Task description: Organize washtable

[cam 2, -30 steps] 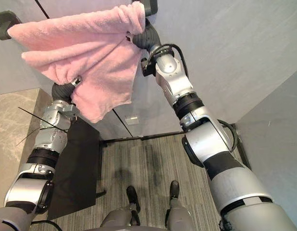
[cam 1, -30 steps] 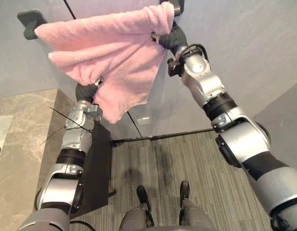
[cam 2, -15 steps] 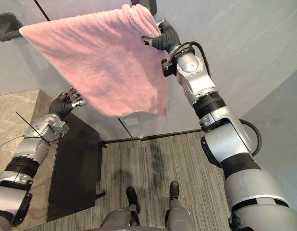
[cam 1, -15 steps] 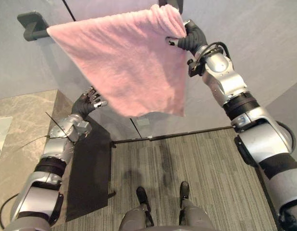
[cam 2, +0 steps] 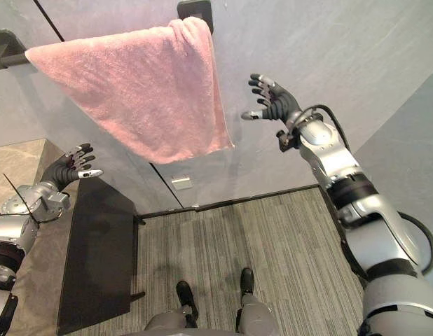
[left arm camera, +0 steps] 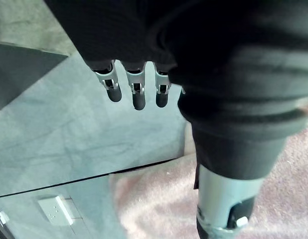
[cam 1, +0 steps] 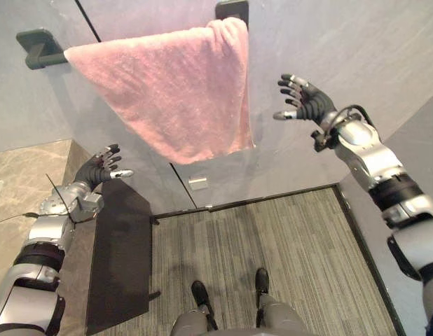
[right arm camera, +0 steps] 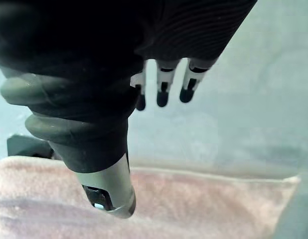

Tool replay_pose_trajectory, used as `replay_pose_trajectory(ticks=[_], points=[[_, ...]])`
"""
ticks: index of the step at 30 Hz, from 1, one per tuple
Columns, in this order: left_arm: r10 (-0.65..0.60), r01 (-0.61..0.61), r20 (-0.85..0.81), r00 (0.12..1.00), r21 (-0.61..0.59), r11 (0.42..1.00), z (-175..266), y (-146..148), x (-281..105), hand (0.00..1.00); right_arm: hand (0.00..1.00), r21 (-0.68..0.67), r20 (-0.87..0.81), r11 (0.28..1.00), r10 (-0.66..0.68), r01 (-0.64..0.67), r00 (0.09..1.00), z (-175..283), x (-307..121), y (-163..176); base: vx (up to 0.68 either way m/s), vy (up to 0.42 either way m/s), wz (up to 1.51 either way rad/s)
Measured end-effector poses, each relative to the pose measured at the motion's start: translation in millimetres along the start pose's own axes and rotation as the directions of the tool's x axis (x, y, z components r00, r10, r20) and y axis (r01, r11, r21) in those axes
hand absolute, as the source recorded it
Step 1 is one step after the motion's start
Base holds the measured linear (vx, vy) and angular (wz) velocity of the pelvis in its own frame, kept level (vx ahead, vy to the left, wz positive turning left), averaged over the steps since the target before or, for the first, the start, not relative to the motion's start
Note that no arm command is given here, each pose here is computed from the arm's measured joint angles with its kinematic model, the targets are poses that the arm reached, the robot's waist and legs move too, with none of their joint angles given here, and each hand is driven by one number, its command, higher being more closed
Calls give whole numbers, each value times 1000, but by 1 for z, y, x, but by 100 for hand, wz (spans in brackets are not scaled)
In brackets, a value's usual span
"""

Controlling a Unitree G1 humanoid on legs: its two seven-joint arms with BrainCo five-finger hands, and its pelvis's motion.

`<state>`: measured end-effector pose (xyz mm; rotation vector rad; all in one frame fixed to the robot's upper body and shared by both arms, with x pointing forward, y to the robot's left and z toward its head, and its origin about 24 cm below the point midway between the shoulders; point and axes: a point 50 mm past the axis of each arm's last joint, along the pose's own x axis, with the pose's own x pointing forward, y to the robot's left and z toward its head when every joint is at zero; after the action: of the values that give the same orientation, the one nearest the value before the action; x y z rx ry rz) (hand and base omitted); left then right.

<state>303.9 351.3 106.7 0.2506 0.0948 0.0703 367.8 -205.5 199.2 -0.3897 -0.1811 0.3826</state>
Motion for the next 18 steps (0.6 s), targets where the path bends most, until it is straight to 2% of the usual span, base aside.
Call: replay_pose_trajectory(ticks=[4,6,8,10,12,15,18], points=[[210,-201,112,971,-86,976,26,31,-3,0,0,47,109,998,-44,39,993,15,-13,-6,0,0,0],[324,-295,224,919,-156,943,51,43,-9,0,0,85,213,990,-129,113,969,32,-20,-17,7,7,4],[375,-325,358,855,-193,926,82,45,-16,0,0,137,322,974,-216,180,922,51,-27,-26,15,1,6],[351,-292,481,803,-196,936,108,37,-22,0,0,168,411,969,-238,183,880,67,-32,-24,20,7,8],[277,-208,616,737,-183,961,136,17,-32,0,0,181,523,977,-193,113,830,86,-38,-9,22,23,8],[181,-111,728,662,-143,983,158,-7,-46,0,0,169,587,986,-110,12,802,92,-46,15,19,11,4],[109,-50,773,625,-101,994,164,-22,-55,0,0,139,575,987,-14,-80,818,84,-46,35,5,4,6]])
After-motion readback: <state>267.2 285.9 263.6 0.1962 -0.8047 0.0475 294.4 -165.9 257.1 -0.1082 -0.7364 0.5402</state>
